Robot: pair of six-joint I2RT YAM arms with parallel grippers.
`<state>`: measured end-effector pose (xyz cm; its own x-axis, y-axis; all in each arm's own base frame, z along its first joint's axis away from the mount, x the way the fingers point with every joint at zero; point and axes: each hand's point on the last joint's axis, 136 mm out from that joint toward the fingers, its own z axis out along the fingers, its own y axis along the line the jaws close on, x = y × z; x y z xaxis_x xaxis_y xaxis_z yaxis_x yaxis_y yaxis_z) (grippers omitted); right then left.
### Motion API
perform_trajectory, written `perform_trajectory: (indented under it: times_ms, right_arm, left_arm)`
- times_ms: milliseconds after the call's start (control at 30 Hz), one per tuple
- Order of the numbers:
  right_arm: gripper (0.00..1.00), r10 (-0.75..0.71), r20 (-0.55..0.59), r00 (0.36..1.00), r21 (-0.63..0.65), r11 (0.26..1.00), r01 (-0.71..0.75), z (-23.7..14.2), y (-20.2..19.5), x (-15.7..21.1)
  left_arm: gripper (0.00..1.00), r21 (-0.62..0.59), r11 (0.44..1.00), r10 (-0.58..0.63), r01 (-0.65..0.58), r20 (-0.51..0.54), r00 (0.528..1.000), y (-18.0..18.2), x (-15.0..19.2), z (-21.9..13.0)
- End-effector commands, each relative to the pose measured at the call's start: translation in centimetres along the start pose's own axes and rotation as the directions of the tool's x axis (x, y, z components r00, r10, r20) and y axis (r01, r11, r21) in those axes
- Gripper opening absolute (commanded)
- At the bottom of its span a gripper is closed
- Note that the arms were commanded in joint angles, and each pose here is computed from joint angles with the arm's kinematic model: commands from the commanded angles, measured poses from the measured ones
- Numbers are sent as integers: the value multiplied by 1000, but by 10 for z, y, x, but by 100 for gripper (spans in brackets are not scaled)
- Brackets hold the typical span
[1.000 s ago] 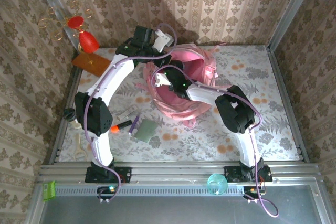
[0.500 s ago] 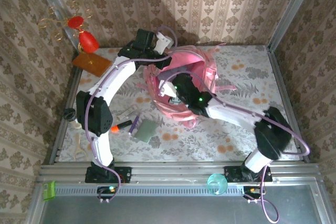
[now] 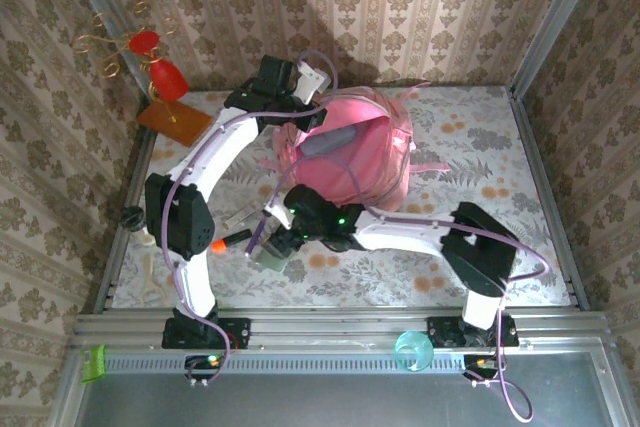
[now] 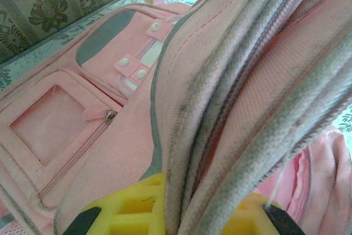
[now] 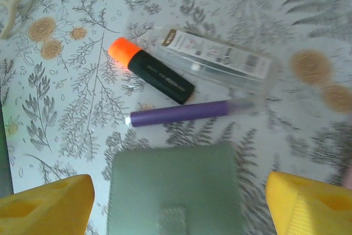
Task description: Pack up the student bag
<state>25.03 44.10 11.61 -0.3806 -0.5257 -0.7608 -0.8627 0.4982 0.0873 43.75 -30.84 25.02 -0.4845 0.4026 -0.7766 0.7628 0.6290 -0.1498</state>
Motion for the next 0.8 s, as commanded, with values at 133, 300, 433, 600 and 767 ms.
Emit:
perform_trajectory:
  times_ms: [133,300,433,600,767]
  right_arm:
    - [86,34,-163,986,108,994,-17,29,-18,7]
    - [94,119,-290,950,178,982,-68,26,-33,40]
    - [96,235,-340,911,150,969,-195,27,-31,55]
    - [93,350,-377,858,128,937,-326,37,-34,68]
    - [80,426,-382,820,88,900,-426,43,-31,73]
  left_arm:
    - [0,-19,1000,17,-15,129,992,-1,-36,-23]
    - [0,-29,999,27,-24,119,993,1,-33,-22]
    - [0,-27,999,31,-28,119,992,-1,-33,-23]
    - [0,-20,999,32,-30,118,993,-2,-32,-22]
    - [0,-22,999,37,-34,114,993,-2,-31,-22]
